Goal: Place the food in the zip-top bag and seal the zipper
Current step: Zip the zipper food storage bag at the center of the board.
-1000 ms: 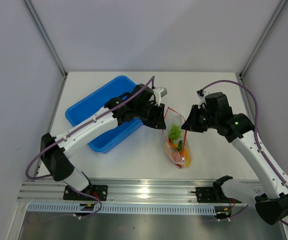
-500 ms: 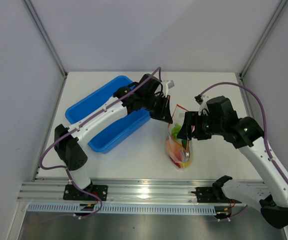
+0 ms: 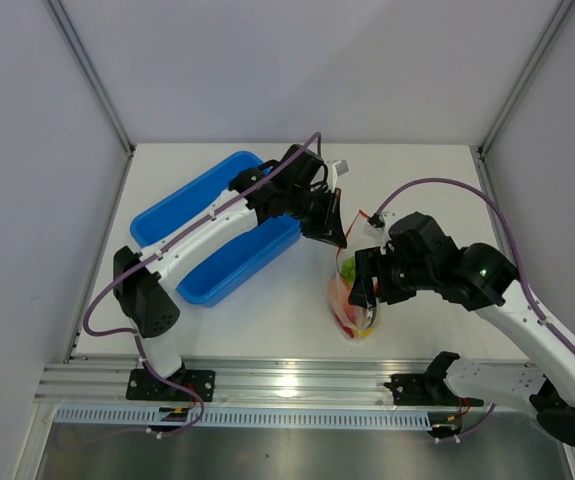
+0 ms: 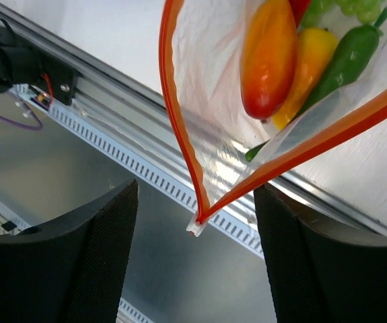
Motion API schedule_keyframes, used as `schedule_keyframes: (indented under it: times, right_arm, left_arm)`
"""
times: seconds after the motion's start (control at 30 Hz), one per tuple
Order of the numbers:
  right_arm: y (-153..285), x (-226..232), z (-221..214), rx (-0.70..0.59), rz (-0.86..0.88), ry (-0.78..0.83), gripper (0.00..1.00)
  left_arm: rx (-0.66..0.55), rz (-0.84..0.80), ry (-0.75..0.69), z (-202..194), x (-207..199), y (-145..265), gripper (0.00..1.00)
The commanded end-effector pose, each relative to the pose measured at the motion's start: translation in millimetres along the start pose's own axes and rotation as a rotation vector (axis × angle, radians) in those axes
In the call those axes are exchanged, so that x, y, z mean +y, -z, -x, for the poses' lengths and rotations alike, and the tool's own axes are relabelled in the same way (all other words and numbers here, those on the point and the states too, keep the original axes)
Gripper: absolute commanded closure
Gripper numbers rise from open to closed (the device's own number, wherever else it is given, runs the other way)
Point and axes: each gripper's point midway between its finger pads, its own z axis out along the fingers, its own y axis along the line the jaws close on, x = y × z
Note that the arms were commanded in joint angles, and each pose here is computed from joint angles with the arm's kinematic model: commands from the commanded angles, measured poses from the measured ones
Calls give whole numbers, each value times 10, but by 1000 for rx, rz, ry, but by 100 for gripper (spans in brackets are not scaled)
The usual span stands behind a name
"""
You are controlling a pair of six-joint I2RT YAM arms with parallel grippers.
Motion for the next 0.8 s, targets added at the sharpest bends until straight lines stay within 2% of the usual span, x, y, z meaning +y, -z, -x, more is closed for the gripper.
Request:
schedule_keyframes:
  times: [0.0,0.17,0.27,0.37,0.47,0.53,0.63,0.67,0.73,0.77]
  right_arm:
    - [-45,-106,-67,7,-86,-30,31]
    - [-110,-203,-124,10,-169,-28,36]
    - [-109,-233,-159,4,-210,-41,46]
    - [-60,-283,-88,-51,-244,-64,64]
    - [-3,-311,-3,-92,-265,-62,77]
    - [48,-332,63,-119,-280,-43,98]
    - [155,-309,160,-154,-276,-20,100]
    - [180,-298,172,-155,-269,1,100]
    - [232,-230,163,-157,-221,20,100]
    - [246,-193,172,-162,-195,43,100]
  left_arm:
    - [-16,-43,13,68,-147,104,99]
    - [-13,-47,26,60,-156,106,99]
    - [-15,-59,24,70,-190,110,100]
    - [-11,-51,25,49,-161,101,99]
    - [-15,-55,18,34,-148,92,99]
    - [-12,-59,16,6,-138,92,99]
    - [-29,-50,-8,18,-127,138,97]
    - [-37,-43,-17,27,-122,155,94]
    - [-61,-29,-54,42,-104,219,68]
    - [-76,-30,-77,60,-110,254,45]
